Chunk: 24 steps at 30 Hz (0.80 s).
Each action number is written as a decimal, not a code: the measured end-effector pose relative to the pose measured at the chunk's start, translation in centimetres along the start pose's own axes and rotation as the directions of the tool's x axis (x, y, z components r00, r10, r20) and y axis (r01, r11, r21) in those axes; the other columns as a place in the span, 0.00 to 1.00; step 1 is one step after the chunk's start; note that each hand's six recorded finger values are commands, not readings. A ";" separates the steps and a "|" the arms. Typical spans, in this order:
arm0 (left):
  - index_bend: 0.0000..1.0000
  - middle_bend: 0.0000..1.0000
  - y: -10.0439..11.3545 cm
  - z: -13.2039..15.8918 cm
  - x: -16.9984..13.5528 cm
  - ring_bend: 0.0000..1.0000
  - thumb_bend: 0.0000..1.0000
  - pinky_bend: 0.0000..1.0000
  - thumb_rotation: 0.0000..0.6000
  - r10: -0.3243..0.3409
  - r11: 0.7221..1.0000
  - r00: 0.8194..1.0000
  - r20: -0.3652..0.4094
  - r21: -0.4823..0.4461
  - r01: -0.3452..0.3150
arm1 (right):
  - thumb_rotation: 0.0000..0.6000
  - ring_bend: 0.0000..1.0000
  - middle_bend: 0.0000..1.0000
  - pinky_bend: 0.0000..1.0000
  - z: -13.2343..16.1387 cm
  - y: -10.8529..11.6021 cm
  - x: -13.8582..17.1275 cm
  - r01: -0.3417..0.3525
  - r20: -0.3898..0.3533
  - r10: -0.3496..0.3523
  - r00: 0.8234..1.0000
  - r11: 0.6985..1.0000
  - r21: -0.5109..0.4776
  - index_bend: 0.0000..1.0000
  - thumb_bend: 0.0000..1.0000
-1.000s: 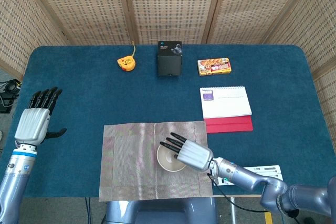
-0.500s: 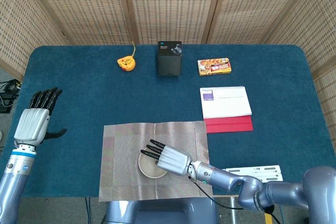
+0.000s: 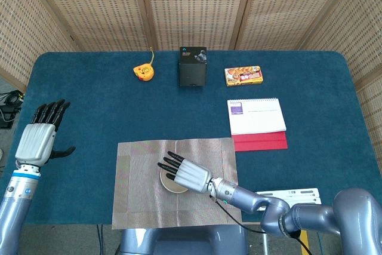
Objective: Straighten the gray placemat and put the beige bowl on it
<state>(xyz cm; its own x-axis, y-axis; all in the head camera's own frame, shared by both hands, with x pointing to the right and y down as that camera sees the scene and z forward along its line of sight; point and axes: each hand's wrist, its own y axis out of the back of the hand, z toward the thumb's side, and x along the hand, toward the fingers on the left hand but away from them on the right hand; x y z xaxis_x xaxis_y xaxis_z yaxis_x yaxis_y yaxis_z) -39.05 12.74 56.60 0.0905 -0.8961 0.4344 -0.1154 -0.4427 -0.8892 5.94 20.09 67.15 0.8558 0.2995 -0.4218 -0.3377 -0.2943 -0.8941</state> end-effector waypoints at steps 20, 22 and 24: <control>0.00 0.00 -0.1 0.0 -1.5 0.00 0.00 0.00 1.00 0.026 1.000 0.999 0.028 0.015 -0.026 | 1.00 0.00 0.00 0.00 -10.9 3.3 13.4 0.063 0.353 -0.141 0.925 0.973 0.223 0.00 0.00; 0.00 0.00 -0.1 -0.2 -1.9 0.00 0.00 0.00 1.00 0.036 0.999 0.999 0.033 0.013 -0.037 | 1.00 0.00 0.00 0.00 -12.4 3.0 15.7 0.068 0.427 -0.157 0.891 0.974 0.216 0.00 0.00; 0.00 0.00 -0.1 -0.3 -2.4 0.00 0.00 0.00 1.00 0.051 0.999 0.998 0.038 0.011 -0.051 | 1.00 0.00 0.00 0.00 -13.7 2.6 18.7 0.087 0.512 -0.174 0.841 0.978 0.190 0.00 0.00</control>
<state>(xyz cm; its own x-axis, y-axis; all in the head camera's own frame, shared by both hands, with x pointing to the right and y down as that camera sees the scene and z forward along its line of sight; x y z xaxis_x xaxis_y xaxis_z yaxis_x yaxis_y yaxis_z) -39.58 14.97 55.72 0.1222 -0.9156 0.3831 -0.1089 -0.3960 -0.9118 26.46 12.46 59.05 0.5776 0.7681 -0.2763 -0.3306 -0.0894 -0.9395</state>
